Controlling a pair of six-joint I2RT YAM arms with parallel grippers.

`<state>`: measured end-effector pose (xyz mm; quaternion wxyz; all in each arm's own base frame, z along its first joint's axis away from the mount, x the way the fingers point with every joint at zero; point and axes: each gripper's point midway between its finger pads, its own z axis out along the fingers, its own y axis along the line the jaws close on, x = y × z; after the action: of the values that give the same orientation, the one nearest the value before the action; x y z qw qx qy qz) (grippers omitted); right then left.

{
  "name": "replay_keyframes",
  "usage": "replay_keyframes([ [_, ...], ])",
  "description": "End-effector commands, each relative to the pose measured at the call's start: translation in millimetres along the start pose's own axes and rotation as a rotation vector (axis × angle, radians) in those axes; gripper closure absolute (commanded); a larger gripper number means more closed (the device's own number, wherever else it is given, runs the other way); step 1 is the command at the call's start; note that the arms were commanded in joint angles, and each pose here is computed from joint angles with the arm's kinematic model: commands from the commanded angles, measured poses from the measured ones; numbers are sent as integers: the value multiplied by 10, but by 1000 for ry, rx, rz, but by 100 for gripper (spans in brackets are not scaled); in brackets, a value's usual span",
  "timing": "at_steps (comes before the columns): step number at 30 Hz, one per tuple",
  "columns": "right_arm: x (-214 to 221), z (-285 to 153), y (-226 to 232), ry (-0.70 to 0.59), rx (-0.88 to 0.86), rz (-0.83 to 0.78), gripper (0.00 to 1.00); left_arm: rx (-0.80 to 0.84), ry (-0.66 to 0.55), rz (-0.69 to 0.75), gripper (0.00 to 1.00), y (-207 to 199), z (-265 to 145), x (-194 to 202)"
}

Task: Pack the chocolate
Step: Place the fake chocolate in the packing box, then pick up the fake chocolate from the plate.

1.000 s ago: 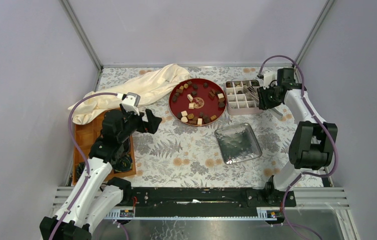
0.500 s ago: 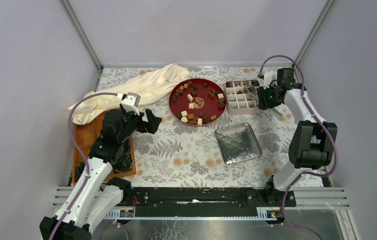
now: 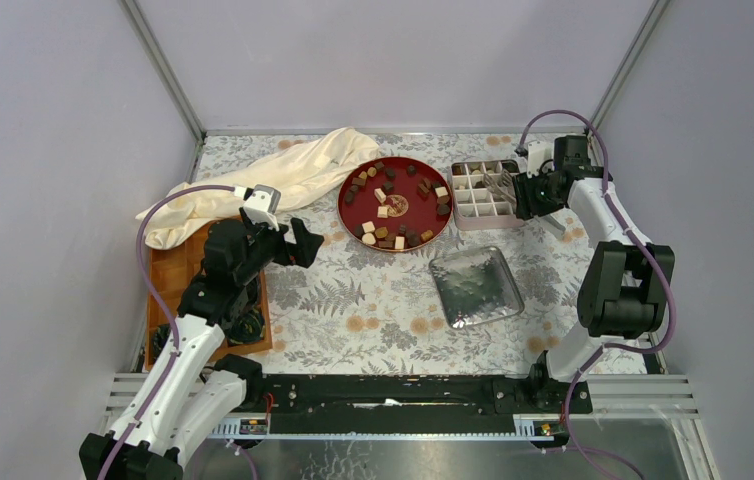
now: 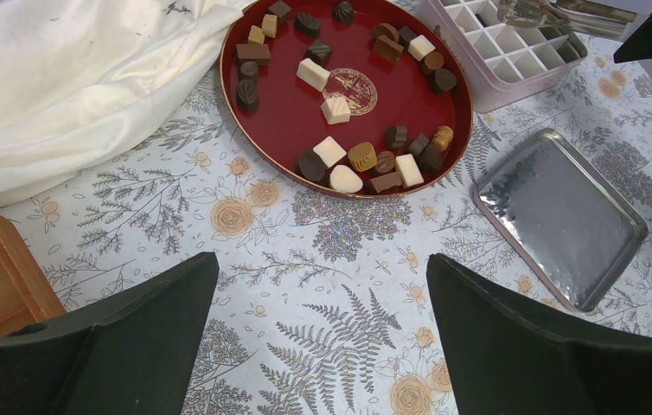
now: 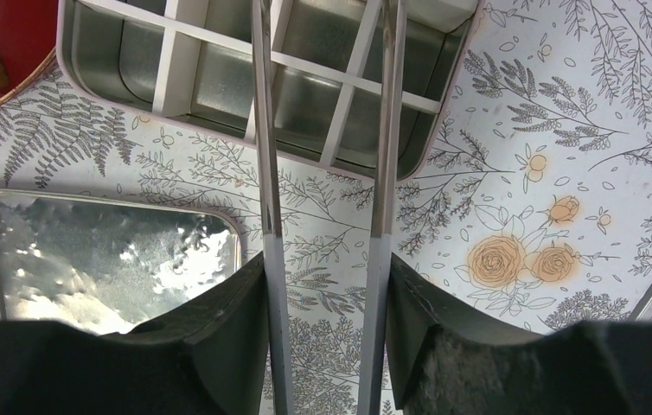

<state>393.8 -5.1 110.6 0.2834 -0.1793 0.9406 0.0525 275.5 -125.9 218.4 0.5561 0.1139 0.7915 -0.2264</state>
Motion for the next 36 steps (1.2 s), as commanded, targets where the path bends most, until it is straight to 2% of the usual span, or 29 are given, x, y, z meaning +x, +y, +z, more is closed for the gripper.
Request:
replay_keyframes([
  [1, -390, -255, -88, -138, 48, -19, 48, 13, -36, 13, 1, -30, -11, -83],
  [11, -535, -396, 142, -222, -54, -24, 51, 9, -29, 12, 1, -22, -1, -62],
  [19, -658, -423, 678, -266, -232, -82, 53, 6, -25, 10, 1, -13, 6, -50],
  [29, -604, -25, 1685, -163, -380, -279, 53, -4, -20, 11, 1, 11, 19, -38],
  [36, -536, 271, 2013, -70, -368, -369, 53, -10, -18, 13, 1, 23, 24, -33],
])
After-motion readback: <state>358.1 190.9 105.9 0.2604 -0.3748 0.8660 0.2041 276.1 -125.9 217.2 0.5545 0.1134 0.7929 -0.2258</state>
